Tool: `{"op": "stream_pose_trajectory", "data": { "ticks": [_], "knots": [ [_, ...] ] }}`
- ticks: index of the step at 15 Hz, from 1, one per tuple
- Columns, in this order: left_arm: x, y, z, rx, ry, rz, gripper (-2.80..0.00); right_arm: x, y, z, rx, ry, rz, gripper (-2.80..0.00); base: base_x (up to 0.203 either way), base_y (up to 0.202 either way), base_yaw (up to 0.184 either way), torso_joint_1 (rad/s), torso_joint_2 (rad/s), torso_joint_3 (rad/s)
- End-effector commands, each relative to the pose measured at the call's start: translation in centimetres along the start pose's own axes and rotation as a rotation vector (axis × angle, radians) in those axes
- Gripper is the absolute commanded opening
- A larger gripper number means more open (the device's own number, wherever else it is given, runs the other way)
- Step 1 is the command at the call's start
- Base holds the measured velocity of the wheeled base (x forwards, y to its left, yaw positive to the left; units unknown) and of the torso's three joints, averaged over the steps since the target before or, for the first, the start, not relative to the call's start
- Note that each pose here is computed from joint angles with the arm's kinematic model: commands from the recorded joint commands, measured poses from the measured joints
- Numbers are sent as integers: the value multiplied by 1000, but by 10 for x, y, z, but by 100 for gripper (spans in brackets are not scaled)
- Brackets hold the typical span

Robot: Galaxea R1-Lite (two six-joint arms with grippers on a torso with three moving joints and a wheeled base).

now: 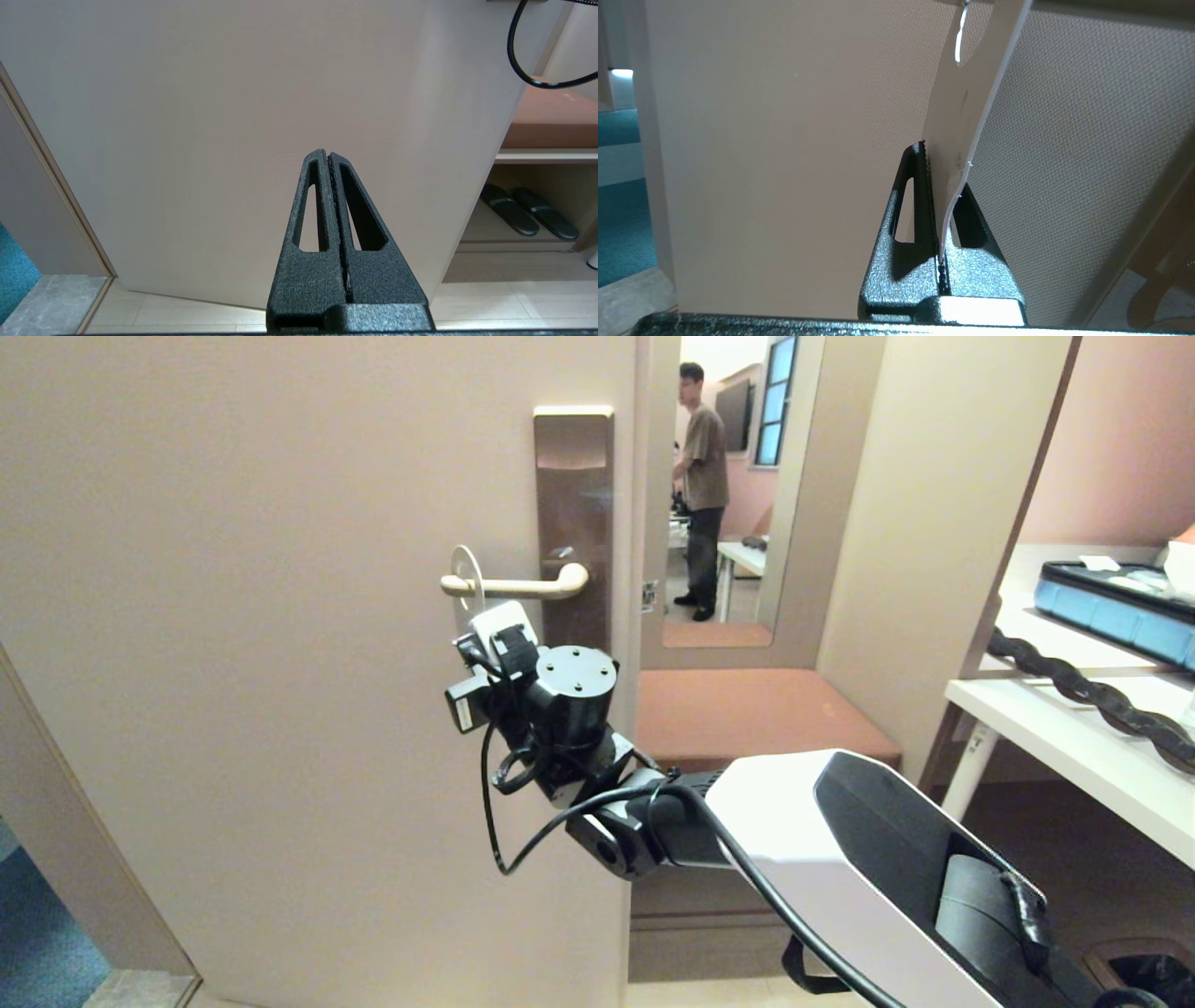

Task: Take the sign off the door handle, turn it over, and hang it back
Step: Take down the sign

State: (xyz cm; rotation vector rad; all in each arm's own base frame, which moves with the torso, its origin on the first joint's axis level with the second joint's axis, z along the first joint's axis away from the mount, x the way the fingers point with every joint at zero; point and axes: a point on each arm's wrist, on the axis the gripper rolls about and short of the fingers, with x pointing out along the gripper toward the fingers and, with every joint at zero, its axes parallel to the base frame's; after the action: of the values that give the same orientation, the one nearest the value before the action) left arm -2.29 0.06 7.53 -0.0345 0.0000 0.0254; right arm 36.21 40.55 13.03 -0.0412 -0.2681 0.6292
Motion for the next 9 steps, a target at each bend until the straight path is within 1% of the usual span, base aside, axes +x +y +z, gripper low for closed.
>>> {"op": "stream_pose_trajectory", "data": {
  "ticks": [1, 5, 8, 9],
  "knots": [
    [0, 0, 0, -1, 1, 1, -280, 0, 0, -7, 5, 6, 0, -280, 0, 0, 0, 0, 0, 0],
    [0, 0, 0, -1, 2, 1, -280, 2, -7, -10, 1, 10, -8, -280, 0, 0, 0, 0, 0, 0],
    [0, 0, 0, -1, 1, 1, -280, 4, -19, -9, -3, -2, 27, -280, 0, 0, 0, 0, 0, 0],
    [0, 0, 0, -1, 1, 1, -280, 5, -22, -6, -4, -9, 22, -280, 0, 0, 0, 0, 0, 0]
  ]
}}
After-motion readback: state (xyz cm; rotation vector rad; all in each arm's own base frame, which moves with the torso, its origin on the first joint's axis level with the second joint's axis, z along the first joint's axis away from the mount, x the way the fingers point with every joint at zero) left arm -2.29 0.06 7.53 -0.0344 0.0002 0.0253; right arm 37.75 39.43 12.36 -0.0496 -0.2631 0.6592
